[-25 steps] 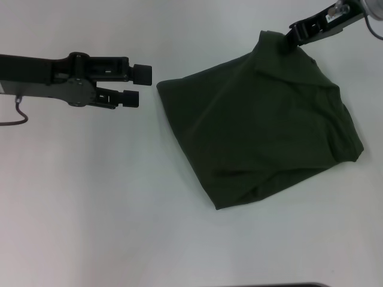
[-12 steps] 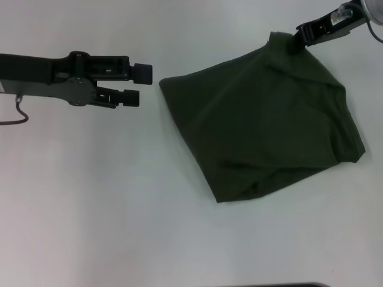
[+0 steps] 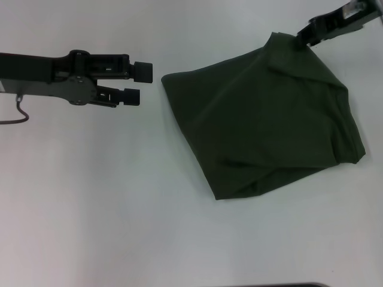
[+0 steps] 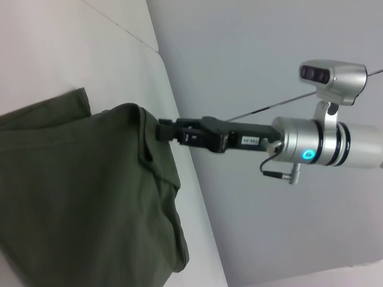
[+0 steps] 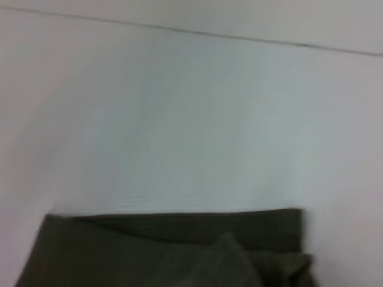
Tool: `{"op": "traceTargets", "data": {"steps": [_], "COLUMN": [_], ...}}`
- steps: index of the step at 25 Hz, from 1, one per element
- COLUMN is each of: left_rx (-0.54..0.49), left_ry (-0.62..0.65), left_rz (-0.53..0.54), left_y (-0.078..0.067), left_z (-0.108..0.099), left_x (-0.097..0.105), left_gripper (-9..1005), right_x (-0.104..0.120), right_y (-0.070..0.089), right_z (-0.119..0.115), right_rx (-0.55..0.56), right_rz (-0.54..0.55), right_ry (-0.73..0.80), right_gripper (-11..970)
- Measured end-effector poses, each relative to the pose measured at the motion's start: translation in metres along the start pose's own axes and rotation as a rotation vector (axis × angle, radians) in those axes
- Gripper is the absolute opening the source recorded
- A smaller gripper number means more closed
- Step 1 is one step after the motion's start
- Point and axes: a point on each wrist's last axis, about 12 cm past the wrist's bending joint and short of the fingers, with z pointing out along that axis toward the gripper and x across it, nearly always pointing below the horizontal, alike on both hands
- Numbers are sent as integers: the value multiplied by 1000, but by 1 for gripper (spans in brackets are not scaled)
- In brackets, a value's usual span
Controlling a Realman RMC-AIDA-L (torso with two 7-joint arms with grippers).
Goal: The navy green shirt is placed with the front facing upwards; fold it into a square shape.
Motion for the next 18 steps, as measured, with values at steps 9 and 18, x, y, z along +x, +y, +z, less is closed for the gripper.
{"op": "traceTargets", "data": {"steps": [9, 18], "left_rx": [2, 12], "left_ry": [1, -5], "left_rz": [-2, 4], "left_y": [0, -2], "left_z": [0, 1], "left_x": [0, -1], "left_gripper": [947, 947], "right_x": [-6, 22], "right_y": [-2, 21], "right_z": [-40, -7], "right_rx": [-163, -320], "right_rz": [52, 50], "right_ry": [-20, 159], "right_gripper": [419, 414]}}
